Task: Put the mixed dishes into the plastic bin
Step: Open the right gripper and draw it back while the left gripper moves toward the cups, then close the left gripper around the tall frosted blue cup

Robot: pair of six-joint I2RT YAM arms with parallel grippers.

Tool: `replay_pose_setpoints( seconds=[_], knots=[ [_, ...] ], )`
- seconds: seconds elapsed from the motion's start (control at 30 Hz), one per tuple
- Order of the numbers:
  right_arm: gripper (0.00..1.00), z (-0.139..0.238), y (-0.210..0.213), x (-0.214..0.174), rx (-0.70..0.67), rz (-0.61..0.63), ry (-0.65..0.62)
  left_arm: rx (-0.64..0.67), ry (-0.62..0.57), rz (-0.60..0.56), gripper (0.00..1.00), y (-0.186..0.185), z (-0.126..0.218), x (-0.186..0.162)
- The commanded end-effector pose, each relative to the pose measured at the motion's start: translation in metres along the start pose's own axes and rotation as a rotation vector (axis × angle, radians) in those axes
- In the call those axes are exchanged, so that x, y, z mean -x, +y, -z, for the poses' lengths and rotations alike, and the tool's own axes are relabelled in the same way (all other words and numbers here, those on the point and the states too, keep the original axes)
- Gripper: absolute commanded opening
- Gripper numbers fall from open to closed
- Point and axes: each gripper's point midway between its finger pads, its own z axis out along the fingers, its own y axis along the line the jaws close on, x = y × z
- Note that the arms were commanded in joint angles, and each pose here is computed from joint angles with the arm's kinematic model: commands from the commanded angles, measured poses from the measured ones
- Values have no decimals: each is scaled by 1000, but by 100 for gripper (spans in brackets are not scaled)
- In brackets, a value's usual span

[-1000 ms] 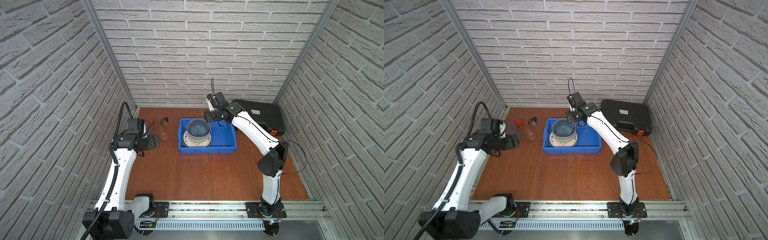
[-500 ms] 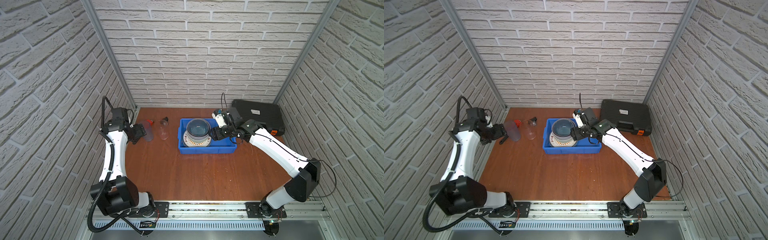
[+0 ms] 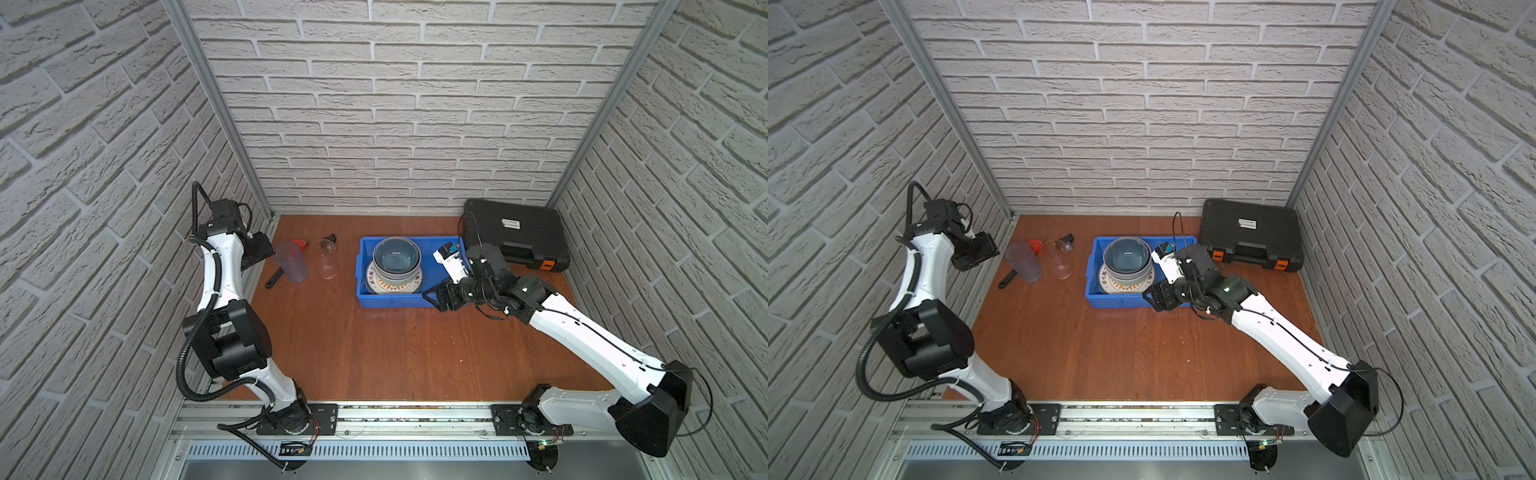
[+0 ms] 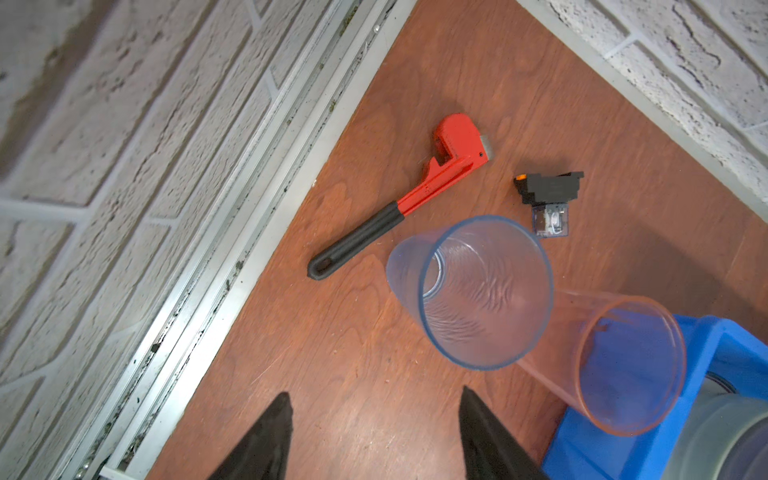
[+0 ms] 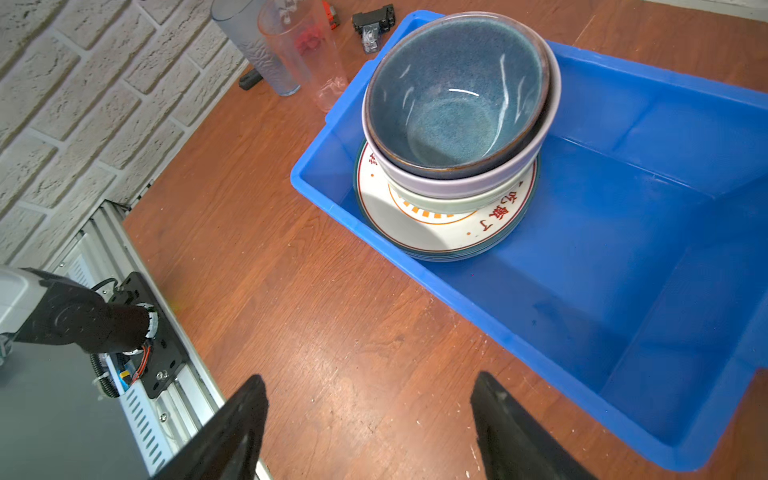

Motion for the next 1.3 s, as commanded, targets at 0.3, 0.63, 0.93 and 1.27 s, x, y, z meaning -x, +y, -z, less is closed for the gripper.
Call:
replay_pose_setpoints(
  seconds=[0.3, 0.63, 0.93, 1.27],
  knots=[
    [76, 4, 7, -16, 28, -13, -37, -82, 51, -61, 47, -16, -31, 35],
    [74, 2, 7, -15, 15, -17, -26, -106, 125, -104, 41, -27, -57, 22],
    [73, -4, 7, -19, 10, -28, 1, -154, 139, -115, 37, -35, -61, 18],
    [72, -5, 6, -19, -4, -26, 6, -110, 188, -152, 33, -34, -74, 7]
  ],
)
